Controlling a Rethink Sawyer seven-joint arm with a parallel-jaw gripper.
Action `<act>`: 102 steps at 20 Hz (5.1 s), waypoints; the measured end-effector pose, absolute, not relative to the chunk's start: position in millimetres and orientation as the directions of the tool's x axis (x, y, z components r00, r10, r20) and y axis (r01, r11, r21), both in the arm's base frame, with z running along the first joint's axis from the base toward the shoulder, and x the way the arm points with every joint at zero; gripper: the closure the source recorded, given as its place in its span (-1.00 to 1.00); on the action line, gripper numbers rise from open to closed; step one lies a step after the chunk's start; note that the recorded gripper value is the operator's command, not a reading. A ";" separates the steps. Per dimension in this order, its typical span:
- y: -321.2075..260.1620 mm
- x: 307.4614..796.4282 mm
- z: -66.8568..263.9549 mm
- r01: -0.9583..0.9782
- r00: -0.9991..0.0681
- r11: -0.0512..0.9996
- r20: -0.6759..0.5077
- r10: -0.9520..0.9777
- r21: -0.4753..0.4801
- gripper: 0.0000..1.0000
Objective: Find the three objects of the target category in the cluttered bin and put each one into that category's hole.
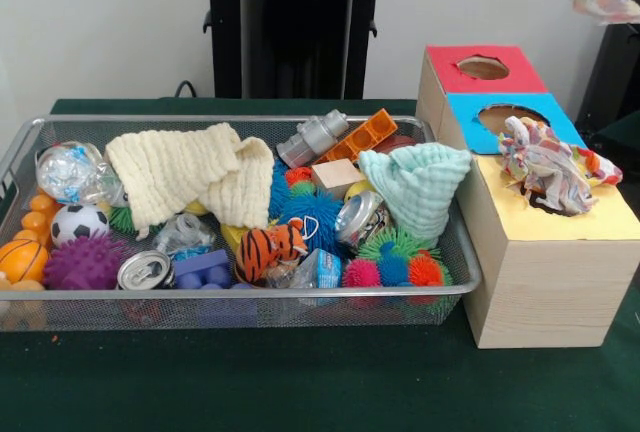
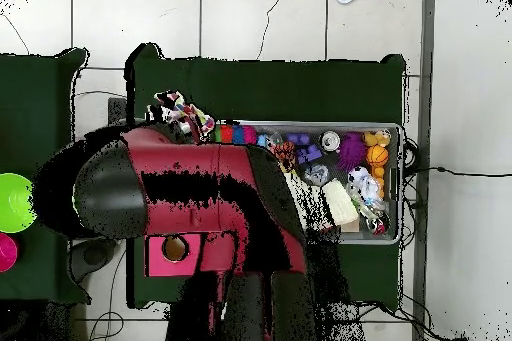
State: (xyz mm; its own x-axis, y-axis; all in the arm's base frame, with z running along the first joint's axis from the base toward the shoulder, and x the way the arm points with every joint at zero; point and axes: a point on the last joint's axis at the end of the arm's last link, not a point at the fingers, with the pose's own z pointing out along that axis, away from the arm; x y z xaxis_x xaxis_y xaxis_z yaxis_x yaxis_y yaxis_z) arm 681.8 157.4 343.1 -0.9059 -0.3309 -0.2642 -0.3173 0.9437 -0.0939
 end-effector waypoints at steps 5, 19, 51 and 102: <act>153.1 673.9 322.4 -0.309 -0.900 0.946 -0.289 -0.325 -0.103 1.00; 144.8 669.3 265.5 -0.295 -0.888 0.946 -0.326 -0.323 -0.135 1.00; 174.9 647.1 187.8 -0.338 -0.876 0.924 -0.299 -0.379 -0.180 1.00; 214.8 615.7 139.2 -0.267 -0.916 0.950 -0.264 -0.302 -0.161 1.00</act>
State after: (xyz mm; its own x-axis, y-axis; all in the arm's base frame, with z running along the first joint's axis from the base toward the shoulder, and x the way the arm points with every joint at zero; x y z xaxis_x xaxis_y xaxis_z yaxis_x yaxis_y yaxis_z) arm 615.7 214.8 139.2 -0.9159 -0.3023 -0.2640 -0.2671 0.9501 -0.1612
